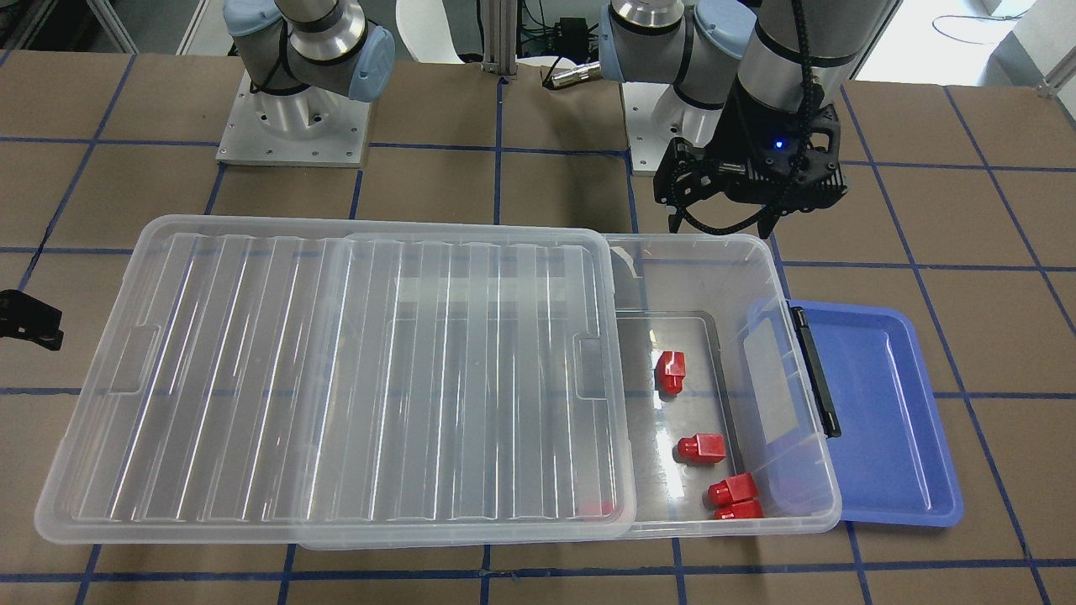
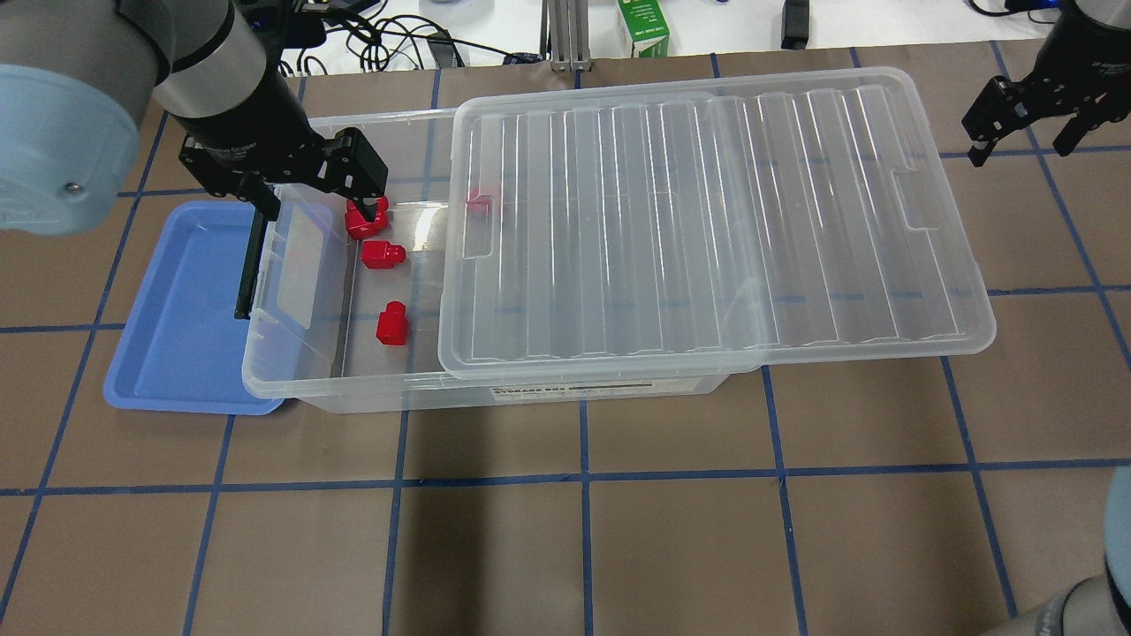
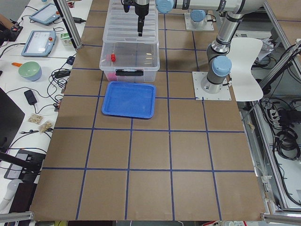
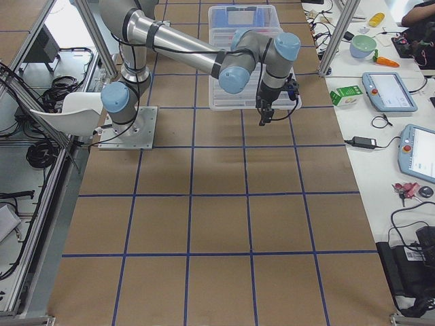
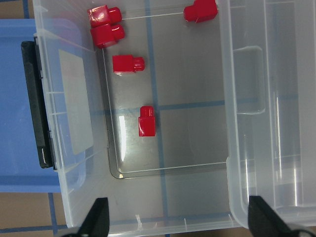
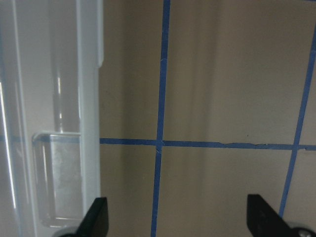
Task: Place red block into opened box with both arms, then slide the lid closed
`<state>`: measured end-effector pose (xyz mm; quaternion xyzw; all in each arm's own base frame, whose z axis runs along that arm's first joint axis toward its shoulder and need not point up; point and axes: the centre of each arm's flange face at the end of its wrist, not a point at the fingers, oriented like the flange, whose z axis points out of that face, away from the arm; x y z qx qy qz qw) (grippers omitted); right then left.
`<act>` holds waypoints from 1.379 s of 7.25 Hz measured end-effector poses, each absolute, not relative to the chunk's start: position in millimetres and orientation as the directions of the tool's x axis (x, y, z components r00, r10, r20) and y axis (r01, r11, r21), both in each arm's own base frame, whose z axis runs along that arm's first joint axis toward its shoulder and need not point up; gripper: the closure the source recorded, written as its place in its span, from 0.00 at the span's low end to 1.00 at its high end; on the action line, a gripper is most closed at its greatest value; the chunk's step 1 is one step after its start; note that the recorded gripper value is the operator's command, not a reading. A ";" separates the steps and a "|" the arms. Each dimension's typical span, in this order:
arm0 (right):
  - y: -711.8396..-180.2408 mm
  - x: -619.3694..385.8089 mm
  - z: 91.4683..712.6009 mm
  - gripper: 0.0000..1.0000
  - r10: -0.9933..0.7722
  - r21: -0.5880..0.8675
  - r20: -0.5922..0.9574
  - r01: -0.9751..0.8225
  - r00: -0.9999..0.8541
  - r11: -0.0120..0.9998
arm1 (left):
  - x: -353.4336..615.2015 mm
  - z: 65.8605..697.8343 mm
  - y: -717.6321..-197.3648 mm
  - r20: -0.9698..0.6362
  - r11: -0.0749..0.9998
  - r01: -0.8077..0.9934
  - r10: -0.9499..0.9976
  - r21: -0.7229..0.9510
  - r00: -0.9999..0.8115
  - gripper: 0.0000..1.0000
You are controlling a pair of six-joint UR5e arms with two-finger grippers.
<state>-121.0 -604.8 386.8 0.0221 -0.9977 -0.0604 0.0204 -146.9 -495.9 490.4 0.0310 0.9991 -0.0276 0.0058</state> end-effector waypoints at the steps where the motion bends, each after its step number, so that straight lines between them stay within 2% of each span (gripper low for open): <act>1: -597.1 -127.3 377.2 0.00 -0.038 0.139 0.028 -0.033 -0.999 0.990 | -146.5 490.3 -496.8 -0.012 0.997 0.056 0.055 -0.052 -0.998 0.00; 10: -590.6 -99.2 356.4 0.00 -0.125 0.173 -0.011 -0.125 -0.992 0.977 | -147.2 498.7 -496.8 0.008 0.998 0.050 0.050 -0.033 -0.999 0.00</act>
